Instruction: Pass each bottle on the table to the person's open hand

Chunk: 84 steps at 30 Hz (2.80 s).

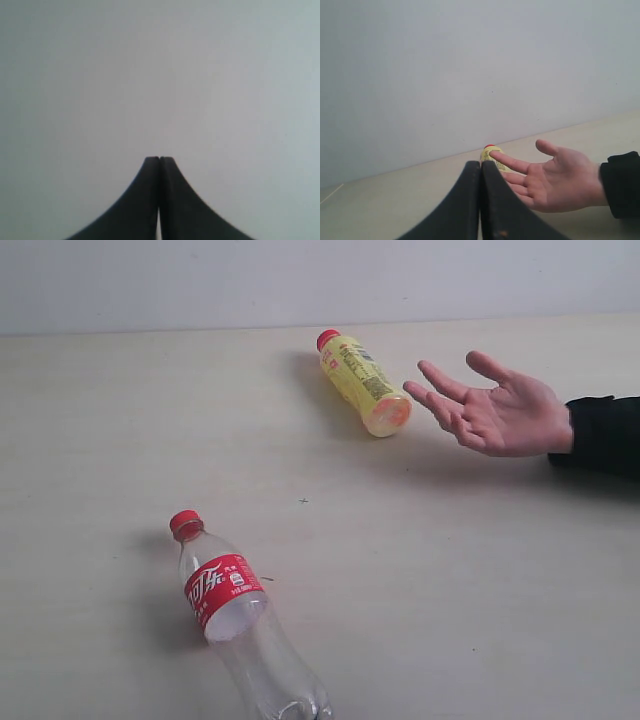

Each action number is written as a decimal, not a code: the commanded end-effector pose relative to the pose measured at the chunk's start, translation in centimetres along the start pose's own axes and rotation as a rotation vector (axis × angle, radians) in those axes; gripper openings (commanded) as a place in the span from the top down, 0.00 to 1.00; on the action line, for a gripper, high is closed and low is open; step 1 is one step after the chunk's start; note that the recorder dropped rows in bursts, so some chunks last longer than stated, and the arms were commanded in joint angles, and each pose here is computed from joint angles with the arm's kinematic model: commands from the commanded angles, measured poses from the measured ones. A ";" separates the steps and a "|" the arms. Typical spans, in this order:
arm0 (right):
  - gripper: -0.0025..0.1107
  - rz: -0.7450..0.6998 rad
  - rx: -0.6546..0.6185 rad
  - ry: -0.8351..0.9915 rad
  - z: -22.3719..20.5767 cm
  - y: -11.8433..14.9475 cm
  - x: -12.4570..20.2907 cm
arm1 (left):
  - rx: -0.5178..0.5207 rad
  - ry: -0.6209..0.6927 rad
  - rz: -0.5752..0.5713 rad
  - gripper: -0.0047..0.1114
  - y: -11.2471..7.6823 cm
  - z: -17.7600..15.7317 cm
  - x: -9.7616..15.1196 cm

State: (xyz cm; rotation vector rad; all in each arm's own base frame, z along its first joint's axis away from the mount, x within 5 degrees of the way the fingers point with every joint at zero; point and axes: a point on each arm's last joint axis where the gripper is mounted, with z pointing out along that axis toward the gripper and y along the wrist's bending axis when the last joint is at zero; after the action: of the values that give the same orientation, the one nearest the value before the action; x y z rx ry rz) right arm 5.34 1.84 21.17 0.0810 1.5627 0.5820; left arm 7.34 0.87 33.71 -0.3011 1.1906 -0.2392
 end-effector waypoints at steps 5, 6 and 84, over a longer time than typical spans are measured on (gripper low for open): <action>0.98 -0.012 -0.001 -0.012 -0.1 0.1 -0.2 | 0.025 0.282 0.382 0.95 -2.5 6.2 -3.9; 0.98 -0.012 -0.001 -0.012 -0.1 0.1 -0.2 | 0.035 0.312 0.440 0.95 -2.7 6.8 -4.2; 0.98 -0.010 -0.002 -0.010 -0.1 0.1 -0.2 | 1.870 0.862 1.758 0.34 -13.0 2.3 27.1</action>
State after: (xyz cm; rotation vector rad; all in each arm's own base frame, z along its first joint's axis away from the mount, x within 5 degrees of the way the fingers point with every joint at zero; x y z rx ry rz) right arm 5.34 1.85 21.17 0.0837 1.5631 0.5852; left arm 18.65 -19.70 15.64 2.5800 1.1191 0.1942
